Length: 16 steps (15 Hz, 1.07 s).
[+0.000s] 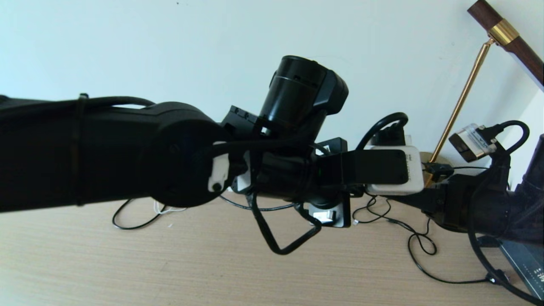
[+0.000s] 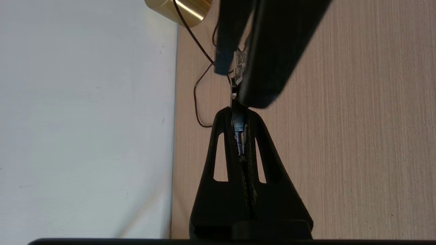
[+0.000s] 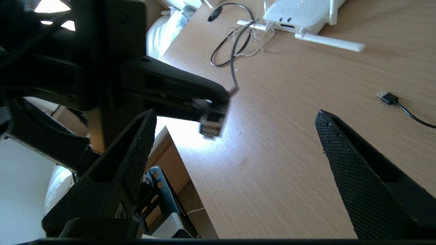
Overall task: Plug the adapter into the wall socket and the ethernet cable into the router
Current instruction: Hand it to the other hand
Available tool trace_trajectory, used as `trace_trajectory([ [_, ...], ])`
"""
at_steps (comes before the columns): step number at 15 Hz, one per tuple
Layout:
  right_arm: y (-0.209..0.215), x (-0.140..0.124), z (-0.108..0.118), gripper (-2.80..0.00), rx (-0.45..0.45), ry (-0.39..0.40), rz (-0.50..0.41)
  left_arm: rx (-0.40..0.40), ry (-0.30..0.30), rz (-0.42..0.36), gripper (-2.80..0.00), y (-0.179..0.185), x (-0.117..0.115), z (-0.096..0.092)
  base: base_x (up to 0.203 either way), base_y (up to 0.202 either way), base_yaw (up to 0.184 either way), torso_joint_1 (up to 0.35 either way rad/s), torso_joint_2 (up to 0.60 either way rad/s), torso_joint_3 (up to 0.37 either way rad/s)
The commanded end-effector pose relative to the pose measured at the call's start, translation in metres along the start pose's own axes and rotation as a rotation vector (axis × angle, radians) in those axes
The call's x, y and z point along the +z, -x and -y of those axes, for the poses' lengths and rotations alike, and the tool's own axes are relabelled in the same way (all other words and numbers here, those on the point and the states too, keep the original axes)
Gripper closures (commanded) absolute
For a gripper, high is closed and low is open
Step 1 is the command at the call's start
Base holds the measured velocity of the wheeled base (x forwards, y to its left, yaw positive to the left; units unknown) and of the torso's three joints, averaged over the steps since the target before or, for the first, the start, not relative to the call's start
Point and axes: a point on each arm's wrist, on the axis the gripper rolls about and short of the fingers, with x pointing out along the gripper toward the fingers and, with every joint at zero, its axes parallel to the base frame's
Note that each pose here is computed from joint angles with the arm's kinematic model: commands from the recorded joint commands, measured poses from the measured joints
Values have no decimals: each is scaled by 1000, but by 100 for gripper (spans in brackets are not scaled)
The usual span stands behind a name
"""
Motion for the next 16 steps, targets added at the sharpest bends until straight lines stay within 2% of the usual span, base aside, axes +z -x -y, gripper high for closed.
trace_trajectory([
  [1, 3, 4, -7, -280, 16, 18, 17, -9, -5, -3, 0, -1, -1, 2, 0, 0, 0, 0, 0, 0],
  [7, 16, -10, -13, -280, 13, -23, 5, -27, 5, -24, 0, 8, -4, 13, 0, 0, 0, 0, 0, 0],
  [11, 15, -12, -10, -280, 7, -33, -6, 6, 19, -18, 0, 4, -5, 13, 0, 0, 0, 0, 0, 0],
  [16, 13, -22, -16, -280, 35, -43, -40, -4, 35, -27, 0, 13, -9, 20, 0, 0, 0, 0, 0, 0],
])
